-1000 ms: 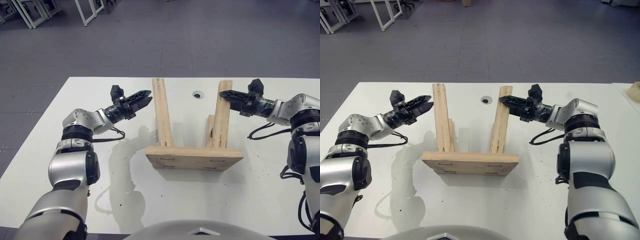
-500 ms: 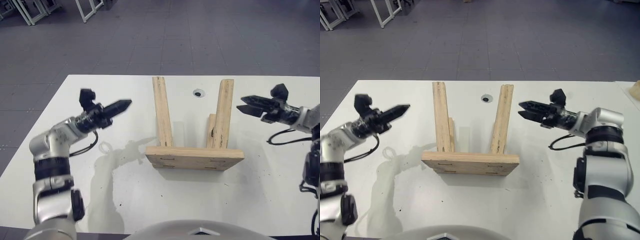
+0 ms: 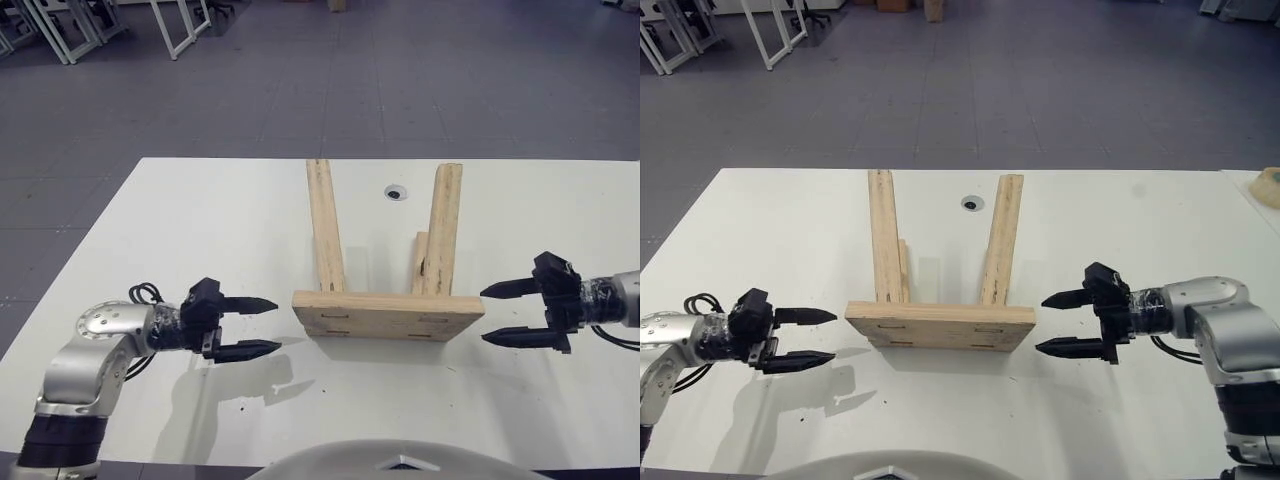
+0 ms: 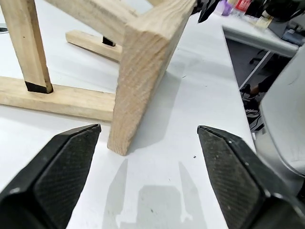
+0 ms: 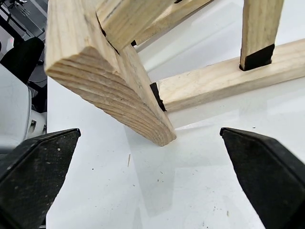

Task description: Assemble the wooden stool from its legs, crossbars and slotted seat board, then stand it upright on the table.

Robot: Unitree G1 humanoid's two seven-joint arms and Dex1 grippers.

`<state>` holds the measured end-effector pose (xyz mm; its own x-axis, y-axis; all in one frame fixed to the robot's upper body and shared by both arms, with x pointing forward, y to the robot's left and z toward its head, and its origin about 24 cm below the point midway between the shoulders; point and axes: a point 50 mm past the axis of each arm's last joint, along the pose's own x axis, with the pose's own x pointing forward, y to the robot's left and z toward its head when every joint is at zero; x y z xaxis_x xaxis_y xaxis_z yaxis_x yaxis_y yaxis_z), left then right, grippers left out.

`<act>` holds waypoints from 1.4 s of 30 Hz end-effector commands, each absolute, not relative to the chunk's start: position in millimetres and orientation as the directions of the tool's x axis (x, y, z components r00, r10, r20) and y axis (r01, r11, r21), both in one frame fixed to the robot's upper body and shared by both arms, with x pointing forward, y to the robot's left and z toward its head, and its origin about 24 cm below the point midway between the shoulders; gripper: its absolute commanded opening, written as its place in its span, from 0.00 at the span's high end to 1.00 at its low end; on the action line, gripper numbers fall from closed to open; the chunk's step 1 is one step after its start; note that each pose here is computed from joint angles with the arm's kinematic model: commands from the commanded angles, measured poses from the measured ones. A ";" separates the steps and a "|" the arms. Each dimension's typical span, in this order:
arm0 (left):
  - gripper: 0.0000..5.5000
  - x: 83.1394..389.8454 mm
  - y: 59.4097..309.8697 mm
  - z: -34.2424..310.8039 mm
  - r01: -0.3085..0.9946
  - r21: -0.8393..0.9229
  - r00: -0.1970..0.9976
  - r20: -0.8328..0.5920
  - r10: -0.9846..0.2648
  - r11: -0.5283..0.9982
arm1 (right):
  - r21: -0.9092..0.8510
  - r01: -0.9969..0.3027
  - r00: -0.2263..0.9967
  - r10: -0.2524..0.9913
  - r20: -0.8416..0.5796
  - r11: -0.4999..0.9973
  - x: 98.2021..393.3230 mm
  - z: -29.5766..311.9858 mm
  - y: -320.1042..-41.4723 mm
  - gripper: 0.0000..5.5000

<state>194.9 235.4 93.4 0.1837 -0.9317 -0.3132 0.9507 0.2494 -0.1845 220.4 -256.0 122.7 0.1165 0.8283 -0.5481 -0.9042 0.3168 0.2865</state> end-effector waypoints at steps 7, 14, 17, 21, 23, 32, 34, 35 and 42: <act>0.31 222.6 198.5 64.2 0.962 -0.138 0.187 -0.296 -0.937 0.236 | 0.222 -0.943 0.089 0.831 -0.548 0.247 230.5 94.3 -225.7 0.12; 0.42 230.6 189.5 51.4 0.965 -0.171 0.140 -0.307 -0.942 0.199 | 0.231 -0.941 0.092 0.843 -0.529 0.248 241.7 76.9 -222.4 0.38; 0.55 228.9 196.5 52.5 0.960 -0.221 0.097 -0.314 -0.944 0.172 | 0.287 -0.937 0.054 0.895 -0.443 0.199 239.5 86.7 -216.6 0.52; 0.66 236.2 200.6 73.6 0.955 -0.261 0.070 -0.257 -0.964 0.139 | 0.345 -0.927 0.043 0.957 -0.286 0.145 245.0 119.3 -211.5 0.61; 0.70 240.4 203.3 90.6 0.950 -0.286 0.067 -0.211 -0.975 0.127 | 0.392 -0.914 0.020 0.974 -0.227 0.110 245.9 137.1 -213.9 0.65; 0.76 257.2 197.6 229.0 0.860 -0.478 -0.039 0.290 -0.956 -0.180 | 0.657 -0.747 0.042 0.979 0.198 -0.101 261.6 211.8 -221.8 0.76; 0.76 273.2 187.7 234.3 0.798 -0.572 0.079 0.416 -0.906 -0.193 | 0.738 -0.667 0.188 0.934 0.302 -0.104 287.1 221.6 -216.2 0.77; 0.76 282.8 178.1 232.1 0.770 -0.620 0.195 0.453 -0.870 -0.150 | 0.730 -0.682 0.322 0.875 0.363 -0.052 302.8 223.8 -197.5 0.77; 0.76 349.4 170.7 252.1 0.403 -0.915 0.816 0.360 -0.453 0.000 | 0.983 -0.182 0.921 0.347 0.174 -0.010 365.4 235.5 -171.2 0.77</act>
